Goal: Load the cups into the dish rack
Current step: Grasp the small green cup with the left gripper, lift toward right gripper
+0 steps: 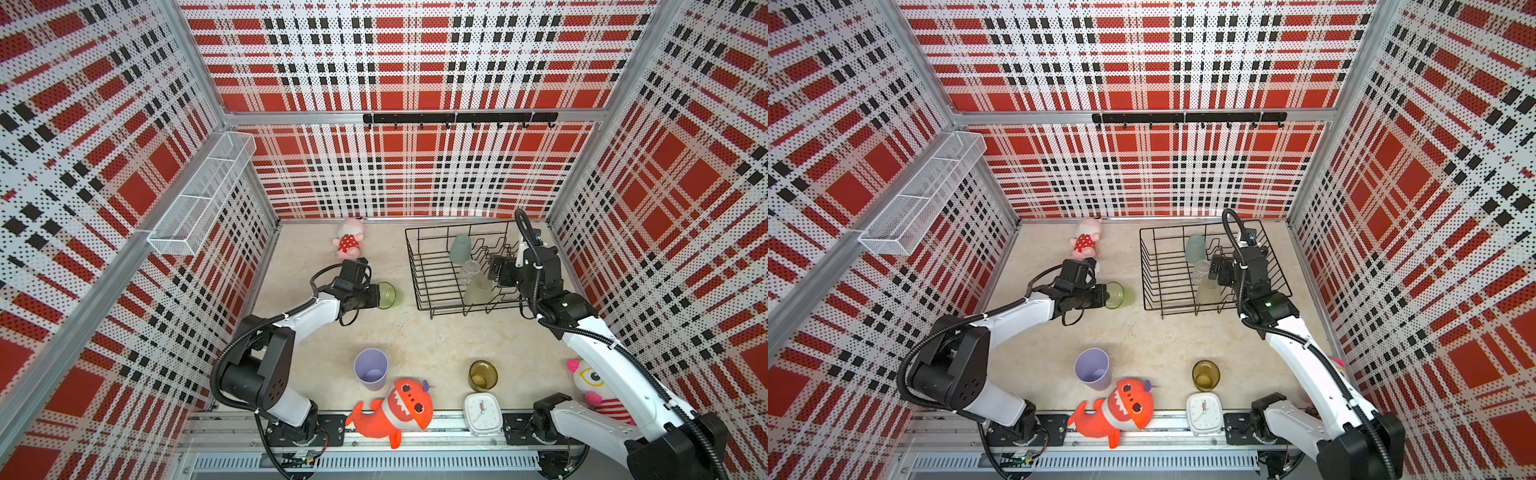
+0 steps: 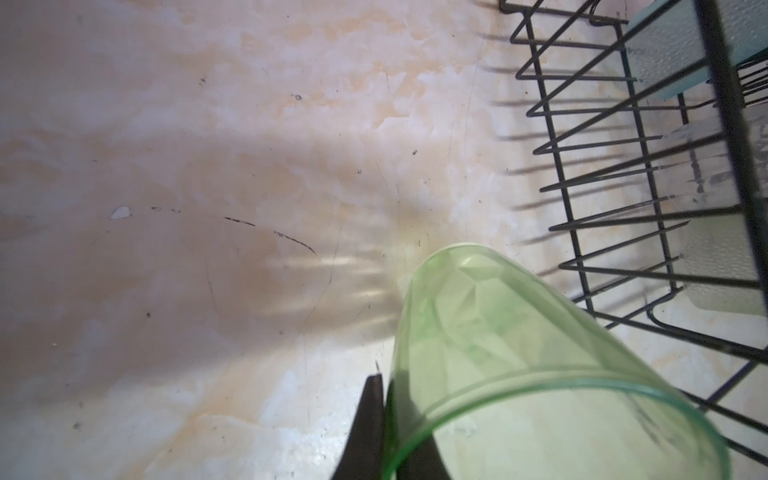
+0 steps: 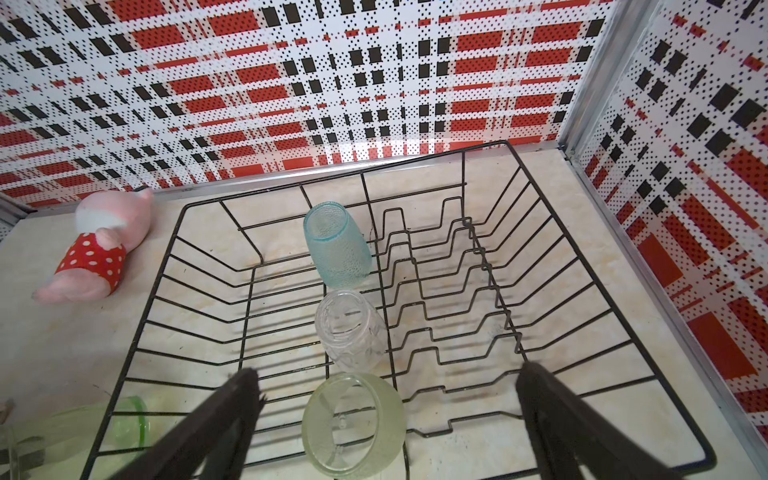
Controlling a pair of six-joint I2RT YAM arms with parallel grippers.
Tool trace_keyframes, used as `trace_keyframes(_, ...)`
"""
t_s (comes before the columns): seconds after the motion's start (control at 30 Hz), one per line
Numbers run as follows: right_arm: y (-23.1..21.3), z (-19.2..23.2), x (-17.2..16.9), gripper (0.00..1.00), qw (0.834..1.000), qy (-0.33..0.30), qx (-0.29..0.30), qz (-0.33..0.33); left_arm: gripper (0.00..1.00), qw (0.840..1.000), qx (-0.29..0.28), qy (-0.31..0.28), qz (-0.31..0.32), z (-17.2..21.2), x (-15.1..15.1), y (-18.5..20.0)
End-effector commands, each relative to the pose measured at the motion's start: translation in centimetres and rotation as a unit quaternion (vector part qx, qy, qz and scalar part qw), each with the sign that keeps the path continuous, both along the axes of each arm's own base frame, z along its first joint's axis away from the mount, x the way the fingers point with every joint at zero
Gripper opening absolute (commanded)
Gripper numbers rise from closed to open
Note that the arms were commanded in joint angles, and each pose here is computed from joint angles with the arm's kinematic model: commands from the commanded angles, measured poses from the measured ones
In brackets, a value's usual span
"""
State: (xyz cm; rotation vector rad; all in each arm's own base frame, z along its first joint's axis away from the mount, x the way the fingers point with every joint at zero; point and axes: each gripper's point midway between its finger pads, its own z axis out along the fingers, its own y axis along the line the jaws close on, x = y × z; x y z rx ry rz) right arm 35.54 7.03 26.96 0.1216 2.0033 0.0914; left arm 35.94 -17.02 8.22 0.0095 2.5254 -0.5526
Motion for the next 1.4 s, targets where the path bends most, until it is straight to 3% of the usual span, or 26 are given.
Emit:
trace_keyframes(0.0,1.1,-0.1,0.2,1.0,0.999,0.006,0.022,0.023,0.0,0.998,-0.034,-0.05,-0.017,4.2,1.0,-0.9)
trace_keyframes(0.13,3.6,0.3,0.3,1.0,0.995,0.016,0.054,0.085,0.0,0.991,-0.071,-0.106,-0.032,8.3,1.5,-1.8)
trace_keyframes(0.27,6.7,0.9,0.1,1.0,0.982,0.013,0.09,0.165,0.0,0.974,-0.125,-0.178,-0.063,12.8,1.9,-2.7)
trace_keyframes(0.5,11.5,3.3,-2.0,1.0,0.941,0.017,0.148,0.305,0.0,0.92,-0.237,-0.275,-0.148,19.6,0.1,-6.6)
trace_keyframes(0.6,13.5,4.6,-3.6,1.0,0.91,0.016,0.173,0.375,0.0,0.897,-0.277,-0.295,-0.179,21.5,-1.1,-8.1)
trace_keyframes(0.7,15.0,6.0,-5.0,1.0,0.881,0.006,0.206,0.426,0.0,0.883,-0.286,-0.312,-0.203,22.7,-1.9,-9.3)
trace_keyframes(1.13,19.4,7.7,-9.1,1.0,0.792,0.018,0.253,0.555,0.0,0.823,-0.323,-0.37,-0.287,26.6,-6.2,-11.7)
trace_keyframes(1.37,21.4,8.0,-10.3,1.0,0.766,0.022,0.251,0.592,0.0,0.794,-0.333,-0.377,-0.341,26.8,-8.5,-12.9)
